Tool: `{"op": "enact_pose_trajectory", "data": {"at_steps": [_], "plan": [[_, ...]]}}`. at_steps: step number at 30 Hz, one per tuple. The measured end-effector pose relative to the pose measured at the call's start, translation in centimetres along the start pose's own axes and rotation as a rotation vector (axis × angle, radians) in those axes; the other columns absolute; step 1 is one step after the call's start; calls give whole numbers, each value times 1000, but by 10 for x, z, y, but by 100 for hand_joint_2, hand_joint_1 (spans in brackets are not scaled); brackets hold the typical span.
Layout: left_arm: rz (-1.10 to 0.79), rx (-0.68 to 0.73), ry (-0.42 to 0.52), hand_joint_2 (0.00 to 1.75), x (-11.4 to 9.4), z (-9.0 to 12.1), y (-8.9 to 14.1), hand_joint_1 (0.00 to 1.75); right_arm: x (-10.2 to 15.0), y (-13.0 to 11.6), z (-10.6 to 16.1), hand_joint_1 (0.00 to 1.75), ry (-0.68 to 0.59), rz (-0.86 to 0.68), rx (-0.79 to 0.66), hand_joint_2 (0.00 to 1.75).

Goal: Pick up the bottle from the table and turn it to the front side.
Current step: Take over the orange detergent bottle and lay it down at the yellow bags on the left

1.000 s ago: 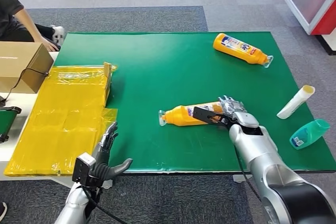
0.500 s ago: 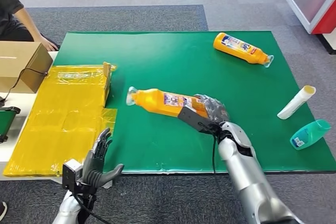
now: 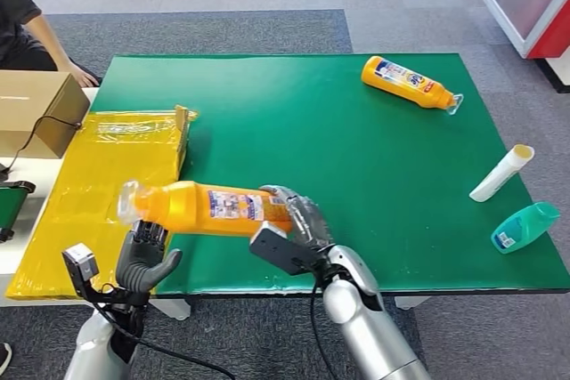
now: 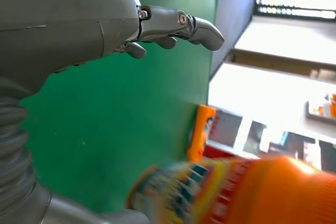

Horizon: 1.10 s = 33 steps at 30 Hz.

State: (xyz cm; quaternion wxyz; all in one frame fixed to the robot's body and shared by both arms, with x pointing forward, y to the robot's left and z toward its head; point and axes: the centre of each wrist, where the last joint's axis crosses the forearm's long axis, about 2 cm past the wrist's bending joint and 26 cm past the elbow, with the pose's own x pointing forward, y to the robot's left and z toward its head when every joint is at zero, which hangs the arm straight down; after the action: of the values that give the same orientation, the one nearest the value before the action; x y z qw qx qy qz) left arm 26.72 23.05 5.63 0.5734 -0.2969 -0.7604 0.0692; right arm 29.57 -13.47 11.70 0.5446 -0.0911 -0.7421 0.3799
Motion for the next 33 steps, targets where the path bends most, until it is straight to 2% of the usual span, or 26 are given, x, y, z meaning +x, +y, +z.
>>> {"op": "enact_pose_trajectory", "data": {"at_steps": [5,10,11,12,14,15,16,20,26,31,33], "plan": [[18,-114,-16,175,7,-7,-1,0,3,31,-5,175,-9,-17,100,175],[3,-169,-15,175,11,-9,1,0,3,52,-6,175,-11,-15,182,175],[1,-176,-15,175,12,-9,1,44,4,55,-6,175,-12,-12,195,175],[-1,-183,-15,175,13,-10,2,87,4,58,-7,139,-13,-9,209,175],[-5,-201,-15,175,14,-10,3,175,5,64,-7,54,-14,-2,235,175],[-5,-211,-18,175,14,-11,3,175,5,66,-8,10,-16,1,246,175],[-5,-220,-26,175,14,-11,2,175,6,68,-8,2,-19,5,257,175],[-146,-204,-42,175,17,-16,2,175,6,78,-3,0,-7,6,284,175],[-678,-119,-4,175,37,-26,-1,175,-1,75,7,0,62,-7,239,175],[-959,-66,-22,175,55,-34,-8,175,-7,64,14,0,100,-5,185,175],[-1218,-3,4,175,65,-38,-10,175,-8,60,17,0,117,-4,163,175]]}}
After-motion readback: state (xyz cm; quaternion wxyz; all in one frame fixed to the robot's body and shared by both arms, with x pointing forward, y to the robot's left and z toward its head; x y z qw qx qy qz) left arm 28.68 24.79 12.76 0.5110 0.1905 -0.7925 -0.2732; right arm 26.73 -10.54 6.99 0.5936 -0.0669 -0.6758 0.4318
